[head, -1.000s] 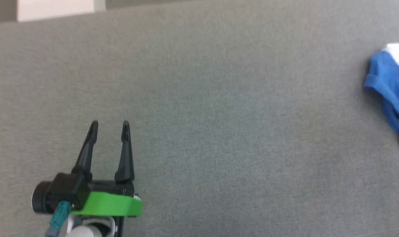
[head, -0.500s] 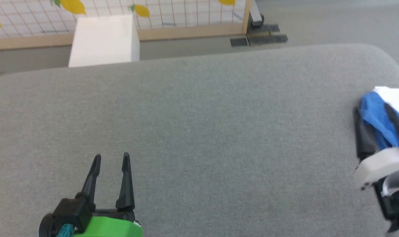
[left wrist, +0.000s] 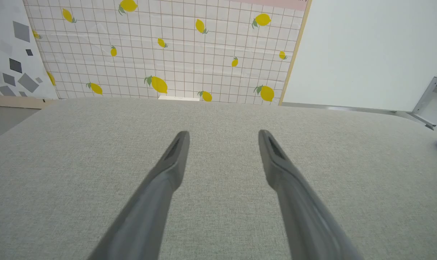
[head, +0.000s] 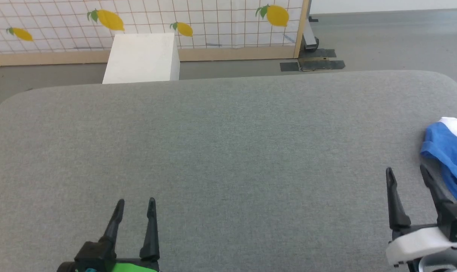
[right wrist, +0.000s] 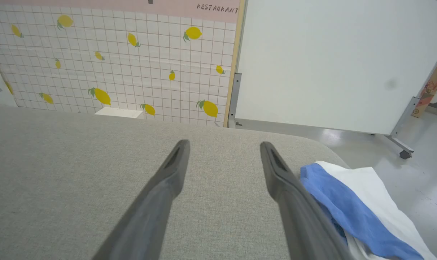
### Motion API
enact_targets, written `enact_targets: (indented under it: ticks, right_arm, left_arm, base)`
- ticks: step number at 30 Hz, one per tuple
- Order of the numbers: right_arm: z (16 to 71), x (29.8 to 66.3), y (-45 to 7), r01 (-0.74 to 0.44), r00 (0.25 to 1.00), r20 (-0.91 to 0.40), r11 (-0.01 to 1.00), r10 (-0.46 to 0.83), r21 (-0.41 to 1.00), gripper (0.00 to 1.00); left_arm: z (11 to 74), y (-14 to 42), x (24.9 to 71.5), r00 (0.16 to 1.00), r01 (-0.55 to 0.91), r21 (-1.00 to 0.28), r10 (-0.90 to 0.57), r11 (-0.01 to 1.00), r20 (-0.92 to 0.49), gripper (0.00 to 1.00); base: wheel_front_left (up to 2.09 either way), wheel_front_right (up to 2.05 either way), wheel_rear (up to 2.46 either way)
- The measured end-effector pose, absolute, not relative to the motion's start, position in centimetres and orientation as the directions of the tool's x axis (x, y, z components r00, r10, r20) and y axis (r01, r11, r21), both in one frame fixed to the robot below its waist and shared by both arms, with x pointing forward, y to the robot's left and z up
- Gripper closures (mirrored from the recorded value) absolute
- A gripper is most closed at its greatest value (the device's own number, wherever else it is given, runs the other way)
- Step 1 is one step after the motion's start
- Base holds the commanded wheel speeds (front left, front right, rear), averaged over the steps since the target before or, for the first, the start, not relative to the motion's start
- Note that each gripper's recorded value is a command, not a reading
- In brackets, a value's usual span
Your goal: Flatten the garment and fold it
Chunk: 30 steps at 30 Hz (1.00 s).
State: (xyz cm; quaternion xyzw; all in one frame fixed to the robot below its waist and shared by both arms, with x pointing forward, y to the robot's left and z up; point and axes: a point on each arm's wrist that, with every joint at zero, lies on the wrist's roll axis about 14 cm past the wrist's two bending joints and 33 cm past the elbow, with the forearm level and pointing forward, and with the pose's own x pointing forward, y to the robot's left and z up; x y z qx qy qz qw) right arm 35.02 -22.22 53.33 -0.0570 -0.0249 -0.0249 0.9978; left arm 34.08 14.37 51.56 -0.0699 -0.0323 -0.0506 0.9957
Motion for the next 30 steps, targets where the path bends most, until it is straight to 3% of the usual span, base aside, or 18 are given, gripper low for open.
enact_targets:
  ticks: [12, 13, 30]
  right_arm:
    - [51.1, 34.3, -23.2, 0.079, 0.996, 0.031, 0.996, -0.078, -0.034, 0.00]
    - [51.0, 34.3, -23.2, 0.080, 0.996, 0.030, 0.996, -0.079, -0.034, 1.00]
    - [50.9, 34.4, -22.6, 0.062, 0.998, 0.020, 0.998, -0.061, -0.032, 1.00]
  left_arm:
    - [50.6, 14.1, 33.7, 0.994, 0.102, -0.147, -0.095, 0.984, 0.056, 0.00]
    - [50.7, 14.1, 33.7, 0.994, 0.103, -0.145, -0.095, 0.984, 0.059, 1.00]
    - [50.7, 14.4, 33.8, 0.995, 0.094, -0.128, -0.088, 0.987, 0.051, 1.00]
  base:
    - [0.00, 0.00, 0.00]
    - [0.00, 0.00, 0.00]
    - [0.00, 0.00, 0.00]
